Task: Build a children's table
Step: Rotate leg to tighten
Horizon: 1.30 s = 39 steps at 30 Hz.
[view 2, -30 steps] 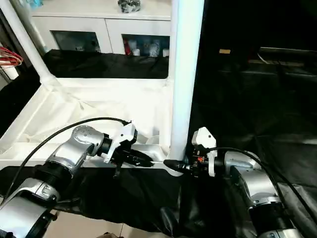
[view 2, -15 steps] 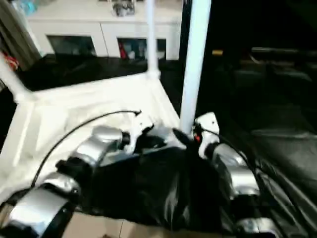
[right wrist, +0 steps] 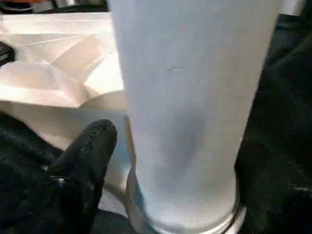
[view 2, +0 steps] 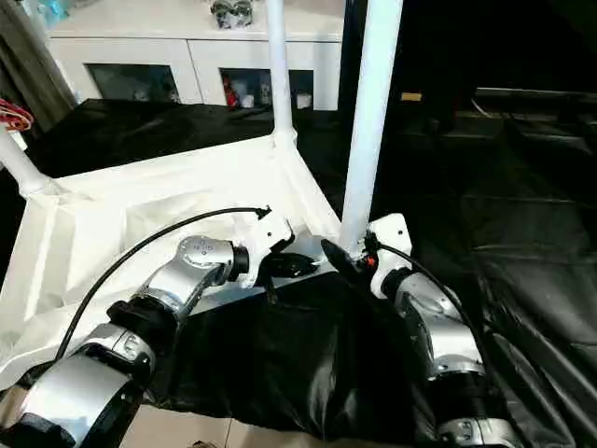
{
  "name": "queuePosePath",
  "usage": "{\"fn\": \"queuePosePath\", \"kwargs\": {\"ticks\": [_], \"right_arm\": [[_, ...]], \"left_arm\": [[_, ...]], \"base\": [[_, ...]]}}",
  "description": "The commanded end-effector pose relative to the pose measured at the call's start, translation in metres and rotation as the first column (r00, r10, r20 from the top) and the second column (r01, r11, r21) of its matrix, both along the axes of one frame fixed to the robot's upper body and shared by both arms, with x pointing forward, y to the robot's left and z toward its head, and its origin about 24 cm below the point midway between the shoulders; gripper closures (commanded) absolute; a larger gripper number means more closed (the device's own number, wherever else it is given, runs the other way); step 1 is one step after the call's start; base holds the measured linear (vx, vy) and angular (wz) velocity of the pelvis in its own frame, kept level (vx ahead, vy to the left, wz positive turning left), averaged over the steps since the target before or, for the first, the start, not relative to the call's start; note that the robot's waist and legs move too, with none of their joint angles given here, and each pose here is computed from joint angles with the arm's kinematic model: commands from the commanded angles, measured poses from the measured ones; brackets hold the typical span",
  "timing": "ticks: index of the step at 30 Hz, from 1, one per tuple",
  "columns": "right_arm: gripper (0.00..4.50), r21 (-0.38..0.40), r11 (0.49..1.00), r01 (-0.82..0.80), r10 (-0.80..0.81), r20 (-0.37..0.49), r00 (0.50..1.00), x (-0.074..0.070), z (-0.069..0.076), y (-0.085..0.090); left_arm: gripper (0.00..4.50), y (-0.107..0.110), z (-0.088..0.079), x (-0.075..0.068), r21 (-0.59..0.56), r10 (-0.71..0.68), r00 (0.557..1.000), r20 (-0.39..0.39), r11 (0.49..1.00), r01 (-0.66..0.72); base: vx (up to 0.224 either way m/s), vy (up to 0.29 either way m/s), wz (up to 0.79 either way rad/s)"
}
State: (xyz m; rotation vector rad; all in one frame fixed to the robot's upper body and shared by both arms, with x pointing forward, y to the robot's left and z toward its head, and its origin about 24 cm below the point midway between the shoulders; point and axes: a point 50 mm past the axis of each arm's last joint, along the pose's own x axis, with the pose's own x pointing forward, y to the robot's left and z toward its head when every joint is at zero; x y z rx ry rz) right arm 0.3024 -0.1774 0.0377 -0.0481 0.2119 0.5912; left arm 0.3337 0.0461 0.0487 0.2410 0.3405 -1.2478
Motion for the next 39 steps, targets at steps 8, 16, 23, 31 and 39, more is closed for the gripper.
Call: {"fn": "queuePosePath", "kwargs": {"ticks": [8, 16, 23, 31, 39], "right_arm": [[0.43, -0.037, 0.996, -0.082, 0.083, 0.025, 0.996, -0.023, 0.017, -0.032], [0.43, 0.028, 0.945, -0.327, 0.328, -0.094, 0.940, -0.071, 0.029, -0.042], [0.43, 0.091, 0.924, -0.372, 0.379, -0.077, 0.922, -0.070, 0.031, -0.023], [0.43, 0.096, 0.921, -0.377, 0.383, -0.051, 0.922, -0.026, 0.027, 0.018], [0.43, 0.129, 0.909, -0.396, 0.405, -0.050, 0.913, 0.004, 0.024, 0.048]], "left_arm": [[3.35, 0.051, 0.035, -0.007, -0.094, -0.018, 1.000, 0.015, 0.995, 0.020], [2.68, 0.120, 0.040, -0.043, -0.045, 0.038, 0.996, -0.086, 0.998, -0.042], [2.11, 0.150, 0.034, -0.063, -0.003, 0.091, 0.978, -0.187, 0.996, -0.093], [1.53, 0.172, 0.030, -0.078, 0.149, 0.144, 0.956, -0.256, 0.983, -0.108], [0.76, 0.173, 0.030, -0.081, 0.187, 0.155, 0.952, -0.262, 0.976, -0.108]], "base": [[0.000, 0.000, 0.00], [0.000, 0.000, 0.00], [0.000, 0.000, 0.00], [0.000, 0.000, 0.00], [0.000, 0.000, 0.00]]}}
